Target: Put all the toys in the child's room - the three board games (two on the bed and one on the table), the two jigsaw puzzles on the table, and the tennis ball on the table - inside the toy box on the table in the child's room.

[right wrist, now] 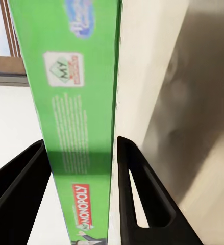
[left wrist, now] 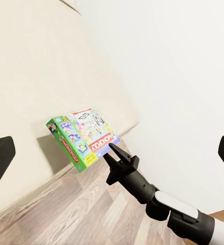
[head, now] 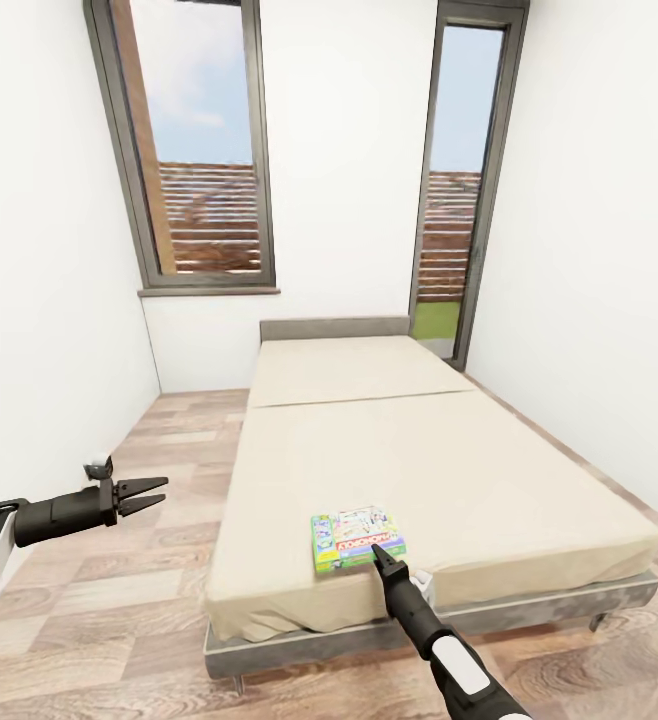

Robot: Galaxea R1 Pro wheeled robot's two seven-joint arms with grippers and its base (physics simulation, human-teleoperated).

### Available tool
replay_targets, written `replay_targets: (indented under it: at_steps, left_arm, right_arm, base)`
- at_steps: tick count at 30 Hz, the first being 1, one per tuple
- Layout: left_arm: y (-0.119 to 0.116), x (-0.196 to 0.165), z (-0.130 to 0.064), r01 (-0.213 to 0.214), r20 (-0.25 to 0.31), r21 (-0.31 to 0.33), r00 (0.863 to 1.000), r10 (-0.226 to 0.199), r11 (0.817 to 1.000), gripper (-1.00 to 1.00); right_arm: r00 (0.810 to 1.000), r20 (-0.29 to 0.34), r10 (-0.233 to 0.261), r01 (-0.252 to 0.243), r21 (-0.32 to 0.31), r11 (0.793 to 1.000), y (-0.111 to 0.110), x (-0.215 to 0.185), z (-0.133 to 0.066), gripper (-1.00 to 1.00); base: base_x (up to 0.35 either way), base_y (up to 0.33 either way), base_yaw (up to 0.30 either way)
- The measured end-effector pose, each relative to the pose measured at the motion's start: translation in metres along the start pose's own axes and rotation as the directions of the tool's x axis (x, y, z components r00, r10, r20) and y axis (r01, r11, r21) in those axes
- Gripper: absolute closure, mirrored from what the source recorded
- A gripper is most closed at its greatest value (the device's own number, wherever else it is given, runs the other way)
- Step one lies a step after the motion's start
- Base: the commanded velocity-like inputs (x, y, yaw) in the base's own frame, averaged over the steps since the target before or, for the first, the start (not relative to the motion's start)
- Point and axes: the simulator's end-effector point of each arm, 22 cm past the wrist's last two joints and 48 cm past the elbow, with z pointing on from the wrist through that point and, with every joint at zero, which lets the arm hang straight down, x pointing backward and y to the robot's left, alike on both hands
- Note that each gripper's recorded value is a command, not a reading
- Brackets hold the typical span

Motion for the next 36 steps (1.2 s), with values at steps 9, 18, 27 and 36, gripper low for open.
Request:
replay_targets:
  at_steps: [9, 18, 27, 36]
  left_arm:
    - [-0.013, -0.015, -0.001, 0.000, 0.000, -0.001, 1.000, 0.000, 1.000, -1.00]
    - [-0.027, -0.029, -0.002, -0.002, 0.001, -0.003, 1.000, 0.002, 1.000, -1.00]
    - [-0.039, -0.043, -0.002, -0.009, 0.001, -0.006, 1.000, 0.009, 1.000, -1.00]
    - [-0.052, -0.056, -0.003, -0.010, 0.001, -0.006, 1.000, 0.010, 1.000, -1.00]
  right_arm:
    - [1.000, -0.005, 0.000, 0.000, -0.002, 1.000, 0.021, -0.003, 0.001, 1.00]
    - [0.996, -0.086, 0.017, -0.019, -0.030, 0.999, 0.058, -0.003, 0.005, 1.00]
    - [0.979, -0.194, -0.065, 0.025, -0.206, 0.978, 0.163, -0.021, 0.005, 1.00]
    - [0.973, -0.187, -0.135, 0.085, -0.253, 0.964, 0.206, -0.051, -0.004, 1.00]
  base:
    - [0.000, 0.000, 0.000]
    - [0.000, 0.000, 0.000]
    - [0.000, 0.000, 0.000]
    - [0.000, 0.000, 0.000]
